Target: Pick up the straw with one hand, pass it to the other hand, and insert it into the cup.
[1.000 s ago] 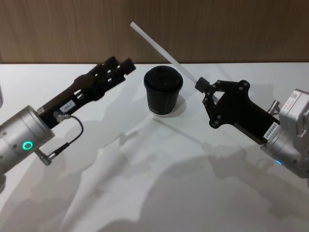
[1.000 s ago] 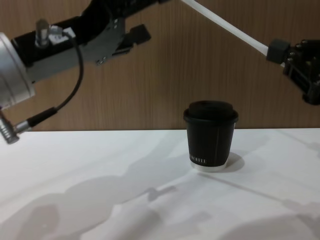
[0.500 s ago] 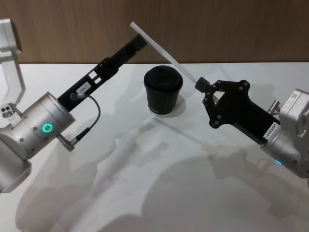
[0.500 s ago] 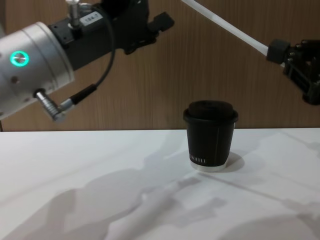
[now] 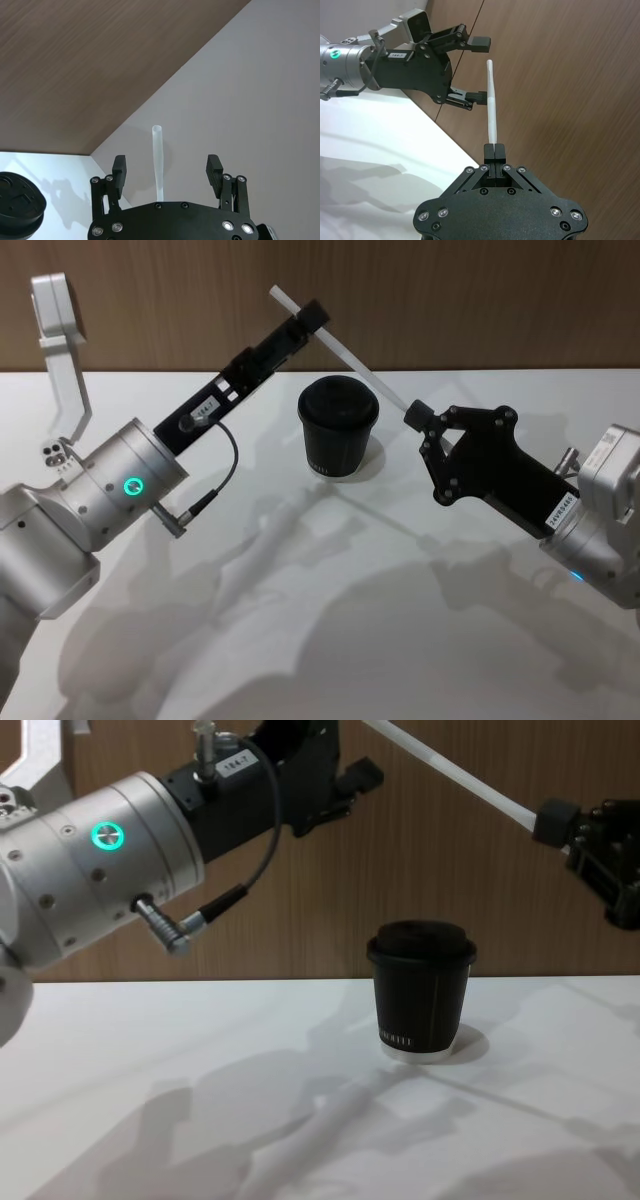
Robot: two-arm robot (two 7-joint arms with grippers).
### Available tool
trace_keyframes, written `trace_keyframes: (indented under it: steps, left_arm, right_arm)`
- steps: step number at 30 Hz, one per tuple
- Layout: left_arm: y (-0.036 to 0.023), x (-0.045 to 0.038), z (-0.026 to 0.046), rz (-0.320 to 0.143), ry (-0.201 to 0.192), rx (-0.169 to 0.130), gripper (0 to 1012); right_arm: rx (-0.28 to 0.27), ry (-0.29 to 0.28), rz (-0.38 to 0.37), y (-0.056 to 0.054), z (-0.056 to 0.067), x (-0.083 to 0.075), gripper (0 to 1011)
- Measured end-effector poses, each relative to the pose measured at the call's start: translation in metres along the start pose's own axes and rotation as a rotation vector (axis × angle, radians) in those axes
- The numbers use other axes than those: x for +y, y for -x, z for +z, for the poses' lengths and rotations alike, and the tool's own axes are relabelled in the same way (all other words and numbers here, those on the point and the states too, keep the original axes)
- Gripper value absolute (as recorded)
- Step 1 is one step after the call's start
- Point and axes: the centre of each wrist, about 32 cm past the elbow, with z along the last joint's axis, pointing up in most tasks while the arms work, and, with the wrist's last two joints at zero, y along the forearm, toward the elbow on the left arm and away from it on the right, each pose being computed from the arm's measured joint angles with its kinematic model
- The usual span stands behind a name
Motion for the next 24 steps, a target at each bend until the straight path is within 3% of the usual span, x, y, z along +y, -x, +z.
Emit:
trace_keyframes:
  steps: [16,24]
  left_arm:
    - [-0.0067,-0.0108,-0.0032,-0.006,-0.002,0.046,1003]
    - [-0.0081,-0.0126,-0.0036,-0.01,-0.003,0.054,834]
  right_arm:
    - [0.0,0.0,0.0,0.0,0.0,0.0,5]
    - [0.0,0.0,0.0,0.0,0.0,0.0,5]
